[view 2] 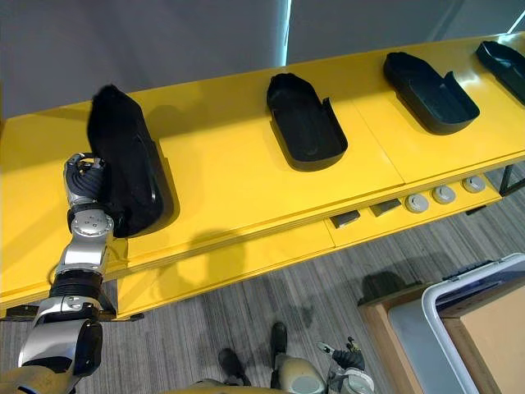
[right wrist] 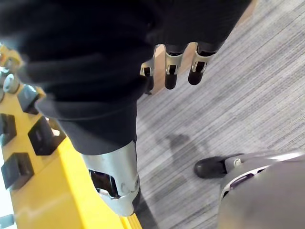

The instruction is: Walk over and take plastic housings, then place them on the shelf

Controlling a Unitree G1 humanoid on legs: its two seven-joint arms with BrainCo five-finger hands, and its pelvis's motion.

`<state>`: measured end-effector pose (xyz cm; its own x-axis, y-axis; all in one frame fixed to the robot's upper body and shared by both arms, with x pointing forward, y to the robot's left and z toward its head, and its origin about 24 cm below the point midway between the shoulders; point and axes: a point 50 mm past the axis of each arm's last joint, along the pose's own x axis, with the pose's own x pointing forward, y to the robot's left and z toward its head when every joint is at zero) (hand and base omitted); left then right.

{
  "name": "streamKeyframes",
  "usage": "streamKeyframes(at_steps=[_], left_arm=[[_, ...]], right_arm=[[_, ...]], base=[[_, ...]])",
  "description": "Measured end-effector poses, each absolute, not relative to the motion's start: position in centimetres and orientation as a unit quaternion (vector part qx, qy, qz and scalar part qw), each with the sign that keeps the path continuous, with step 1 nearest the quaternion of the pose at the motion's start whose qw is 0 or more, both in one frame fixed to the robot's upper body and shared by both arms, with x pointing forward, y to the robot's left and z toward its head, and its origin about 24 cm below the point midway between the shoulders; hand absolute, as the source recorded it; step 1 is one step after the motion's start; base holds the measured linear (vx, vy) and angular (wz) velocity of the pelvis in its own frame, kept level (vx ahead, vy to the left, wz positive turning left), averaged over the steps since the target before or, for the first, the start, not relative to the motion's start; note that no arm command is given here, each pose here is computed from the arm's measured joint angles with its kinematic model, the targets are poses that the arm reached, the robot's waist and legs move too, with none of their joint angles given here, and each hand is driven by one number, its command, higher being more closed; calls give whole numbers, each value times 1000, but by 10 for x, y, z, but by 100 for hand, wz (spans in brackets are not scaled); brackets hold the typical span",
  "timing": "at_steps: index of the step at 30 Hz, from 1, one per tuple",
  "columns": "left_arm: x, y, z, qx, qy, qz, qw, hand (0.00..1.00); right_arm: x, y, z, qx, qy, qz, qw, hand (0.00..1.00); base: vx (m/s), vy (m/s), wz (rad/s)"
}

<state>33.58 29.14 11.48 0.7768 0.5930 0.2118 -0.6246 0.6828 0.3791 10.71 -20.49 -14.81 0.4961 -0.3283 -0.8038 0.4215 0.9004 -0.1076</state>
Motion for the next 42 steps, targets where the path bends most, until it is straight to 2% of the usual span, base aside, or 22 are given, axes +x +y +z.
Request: streamKeyframes(at_steps=[12,19,23,24,27,32,35,42], left_arm=[[340,277,134,138,-86,360,919,0],[307,224,194,82,-287,296,907,0],[282,201,192,70,-331,243,909,0],[271,190,185,67,-330,217,916,100],[254,172,174,77,-334,174,923,100],[229,145,126,119,-254,86,956,100],[229,135,105,157,-215,39,963,100],[234,135,65,236,-134,17,962,100]], right_arm=[[107,-209,-147,45,452,-220,864,0],[98,-210,-151,41,468,-217,855,0],[94,-212,-153,40,477,-216,851,0],[91,-213,-154,40,483,-213,849,0],[88,-216,-155,40,487,-213,846,0],[86,-218,-155,39,488,-213,845,0],[87,-219,-154,34,490,-210,846,0],[91,-218,-153,16,487,-192,852,0]], base=[[-6,7,2],[-9,27,11],[1,27,16],[-8,24,14],[-26,18,16],[-17,7,12],[0,0,0],[0,13,-5]])
